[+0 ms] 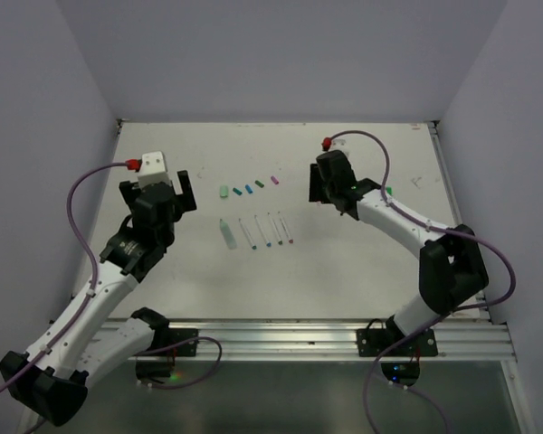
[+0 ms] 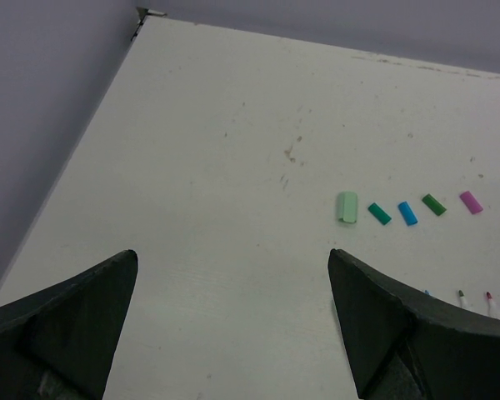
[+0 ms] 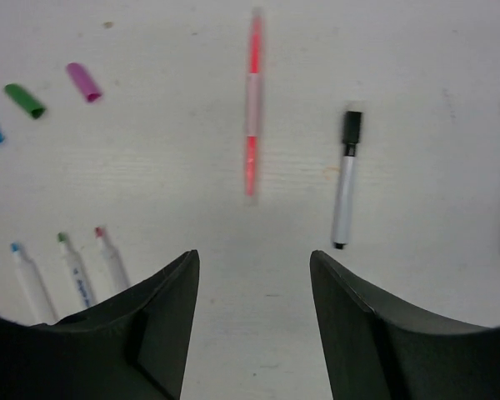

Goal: Open the pen caps

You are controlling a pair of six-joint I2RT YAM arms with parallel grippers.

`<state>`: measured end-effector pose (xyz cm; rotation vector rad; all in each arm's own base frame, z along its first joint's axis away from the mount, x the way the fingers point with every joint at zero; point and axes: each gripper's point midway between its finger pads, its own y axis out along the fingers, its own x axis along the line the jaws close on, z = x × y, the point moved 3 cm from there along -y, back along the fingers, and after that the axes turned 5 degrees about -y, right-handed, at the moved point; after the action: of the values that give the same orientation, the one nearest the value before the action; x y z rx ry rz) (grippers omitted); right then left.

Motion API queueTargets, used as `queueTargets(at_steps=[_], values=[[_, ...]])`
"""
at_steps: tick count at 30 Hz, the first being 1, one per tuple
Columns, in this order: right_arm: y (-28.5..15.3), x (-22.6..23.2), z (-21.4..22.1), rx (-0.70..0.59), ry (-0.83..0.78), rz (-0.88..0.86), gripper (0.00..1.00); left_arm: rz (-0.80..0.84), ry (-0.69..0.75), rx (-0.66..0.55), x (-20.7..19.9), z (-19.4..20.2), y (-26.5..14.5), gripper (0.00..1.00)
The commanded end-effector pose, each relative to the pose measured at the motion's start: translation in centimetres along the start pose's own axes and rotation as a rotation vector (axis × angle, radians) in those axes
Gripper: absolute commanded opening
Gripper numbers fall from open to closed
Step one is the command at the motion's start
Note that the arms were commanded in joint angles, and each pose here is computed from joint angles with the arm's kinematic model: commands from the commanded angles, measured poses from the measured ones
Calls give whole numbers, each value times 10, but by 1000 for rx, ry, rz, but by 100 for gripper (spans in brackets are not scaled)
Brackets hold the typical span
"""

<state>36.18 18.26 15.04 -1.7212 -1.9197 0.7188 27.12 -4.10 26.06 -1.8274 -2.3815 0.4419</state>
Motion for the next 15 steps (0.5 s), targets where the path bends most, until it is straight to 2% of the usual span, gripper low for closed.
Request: queueTargets(at_steps=[1,5,15], values=[[4,-54,4,57,36,152,60,-36,-15,-56,8,-12,-2,100],[21,-83,4,94,88,160,58,-41,-9,-52,9,-10,-1,100],[76,-88,30,235,116,134,52,-61,-2,-48,11,-8,0,100]])
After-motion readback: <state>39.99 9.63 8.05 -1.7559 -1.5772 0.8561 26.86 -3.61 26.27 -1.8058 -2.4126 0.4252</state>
